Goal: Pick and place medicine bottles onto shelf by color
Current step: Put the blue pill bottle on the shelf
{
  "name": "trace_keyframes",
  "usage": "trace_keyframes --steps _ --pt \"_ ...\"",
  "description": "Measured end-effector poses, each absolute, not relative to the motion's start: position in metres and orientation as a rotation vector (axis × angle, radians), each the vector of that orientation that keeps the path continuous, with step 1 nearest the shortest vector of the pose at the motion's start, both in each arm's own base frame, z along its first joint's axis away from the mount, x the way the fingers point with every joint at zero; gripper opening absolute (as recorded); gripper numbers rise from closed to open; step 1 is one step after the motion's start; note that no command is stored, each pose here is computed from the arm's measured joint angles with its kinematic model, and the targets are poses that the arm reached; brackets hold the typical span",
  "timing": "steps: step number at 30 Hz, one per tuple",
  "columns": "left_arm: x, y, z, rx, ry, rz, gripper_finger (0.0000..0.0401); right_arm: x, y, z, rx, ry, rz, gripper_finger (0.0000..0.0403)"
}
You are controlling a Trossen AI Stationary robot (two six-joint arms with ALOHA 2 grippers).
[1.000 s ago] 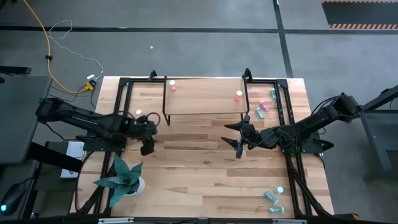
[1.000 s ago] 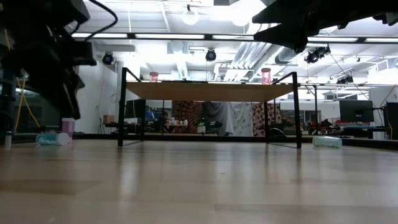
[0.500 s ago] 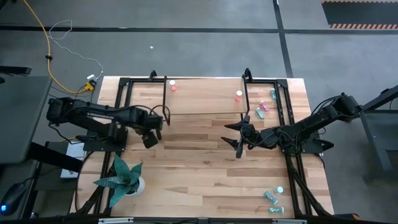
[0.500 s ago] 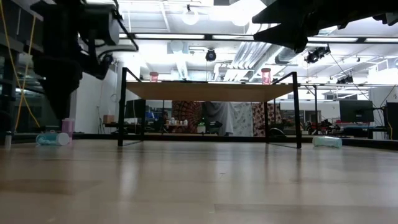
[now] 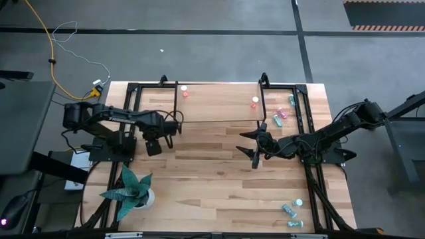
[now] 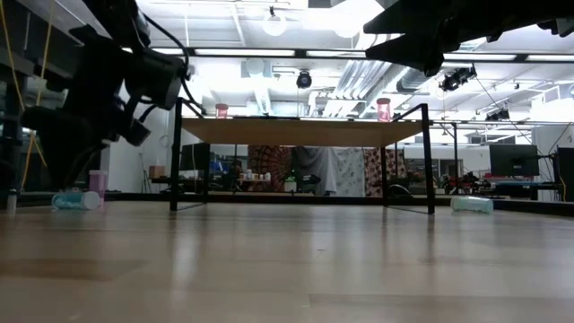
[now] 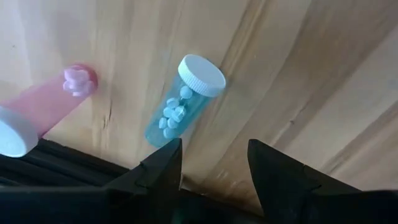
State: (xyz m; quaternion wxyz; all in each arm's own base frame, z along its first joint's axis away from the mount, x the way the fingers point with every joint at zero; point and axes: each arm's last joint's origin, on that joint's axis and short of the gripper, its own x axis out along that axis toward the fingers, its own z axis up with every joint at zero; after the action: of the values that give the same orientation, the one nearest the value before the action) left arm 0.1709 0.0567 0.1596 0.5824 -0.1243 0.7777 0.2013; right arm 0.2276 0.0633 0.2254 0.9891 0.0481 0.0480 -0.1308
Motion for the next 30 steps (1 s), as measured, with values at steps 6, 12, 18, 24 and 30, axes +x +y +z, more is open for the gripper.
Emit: trace_keyframes --steps 6,12,18,24,30 --pt "0.172 0.058 0.155 -0.274 1.846 0.509 0.0173 0.228 0.063 0.225 0.097 0.096 -0.263 0.0262" --pt "0.176 0.055 0.151 -0.324 1.843 0.4 0.0172 0.228 0.063 0.225 0.099 0.096 -0.263 0.0262" --pt "0.182 0.049 0.153 -0.284 1.82 0.38 0.0172 0.228 0.063 0.225 0.099 0.096 -0.263 0.0262" --pt "0.187 0.044 0.157 -0.22 1.803 0.363 0.0172 0.228 0.063 0.225 0.099 0.096 -0.263 0.0262" --pt "0.191 0.03 0.177 -0.148 1.748 0.358 0.0172 0.228 0.063 0.225 0.097 0.096 -0.263 0.0262"
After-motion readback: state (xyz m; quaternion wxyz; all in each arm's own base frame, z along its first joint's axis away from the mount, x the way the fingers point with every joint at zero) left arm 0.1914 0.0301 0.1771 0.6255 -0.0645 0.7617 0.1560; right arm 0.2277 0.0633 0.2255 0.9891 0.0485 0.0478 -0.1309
